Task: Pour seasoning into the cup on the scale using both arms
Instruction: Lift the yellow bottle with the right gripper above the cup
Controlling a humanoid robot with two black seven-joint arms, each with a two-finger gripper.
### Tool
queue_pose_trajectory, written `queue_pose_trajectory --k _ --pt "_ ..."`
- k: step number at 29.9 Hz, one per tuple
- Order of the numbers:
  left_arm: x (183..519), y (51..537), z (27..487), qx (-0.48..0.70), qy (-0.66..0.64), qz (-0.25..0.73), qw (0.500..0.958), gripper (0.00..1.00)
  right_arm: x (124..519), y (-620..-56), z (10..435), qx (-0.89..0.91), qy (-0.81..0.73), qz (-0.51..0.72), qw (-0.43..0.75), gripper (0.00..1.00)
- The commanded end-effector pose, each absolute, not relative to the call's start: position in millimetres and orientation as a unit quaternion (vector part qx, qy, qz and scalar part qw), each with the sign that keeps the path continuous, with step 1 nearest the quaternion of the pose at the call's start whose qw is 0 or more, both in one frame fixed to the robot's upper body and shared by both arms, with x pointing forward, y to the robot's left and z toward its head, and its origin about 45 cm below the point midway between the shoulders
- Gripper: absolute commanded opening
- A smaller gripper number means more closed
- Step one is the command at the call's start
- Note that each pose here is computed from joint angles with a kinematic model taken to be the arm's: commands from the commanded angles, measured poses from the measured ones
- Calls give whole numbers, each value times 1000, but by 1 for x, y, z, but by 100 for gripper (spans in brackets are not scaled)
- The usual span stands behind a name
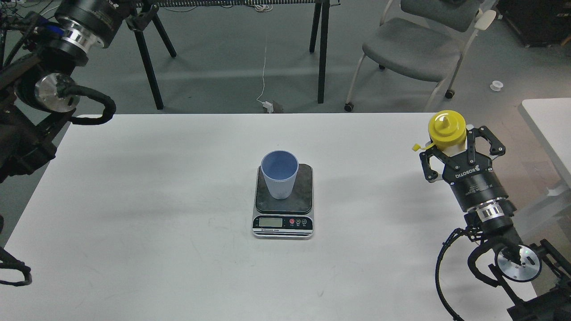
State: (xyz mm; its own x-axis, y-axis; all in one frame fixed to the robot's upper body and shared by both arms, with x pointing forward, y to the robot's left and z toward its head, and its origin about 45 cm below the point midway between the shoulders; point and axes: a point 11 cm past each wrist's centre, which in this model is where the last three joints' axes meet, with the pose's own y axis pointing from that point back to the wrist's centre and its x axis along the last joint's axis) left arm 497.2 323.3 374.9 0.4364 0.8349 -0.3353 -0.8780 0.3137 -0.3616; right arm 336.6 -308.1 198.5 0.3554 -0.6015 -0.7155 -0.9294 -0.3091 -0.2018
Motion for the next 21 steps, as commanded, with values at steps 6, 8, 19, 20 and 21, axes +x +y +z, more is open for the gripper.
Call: queue_pose_trajectory --k 6,8,19,20,21 --pt "482 363 338 -326 108 562 753 99 395 -249 272 -862 487 29 138 39" --pt "476 374 327 -340 120 570 738 99 403 -230 285 -873 475 -22 107 39" --pt "454 389 275 -334 159 592 716 99 440 -136 323 -888 350 -287 -81 38" --pt "454 389 275 -334 159 592 716 99 441 -128 324 -882 334 -317 -101 38" --pt "454 390 274 -334 159 592 716 99 441 -121 325 -874 318 -348 -117 38"
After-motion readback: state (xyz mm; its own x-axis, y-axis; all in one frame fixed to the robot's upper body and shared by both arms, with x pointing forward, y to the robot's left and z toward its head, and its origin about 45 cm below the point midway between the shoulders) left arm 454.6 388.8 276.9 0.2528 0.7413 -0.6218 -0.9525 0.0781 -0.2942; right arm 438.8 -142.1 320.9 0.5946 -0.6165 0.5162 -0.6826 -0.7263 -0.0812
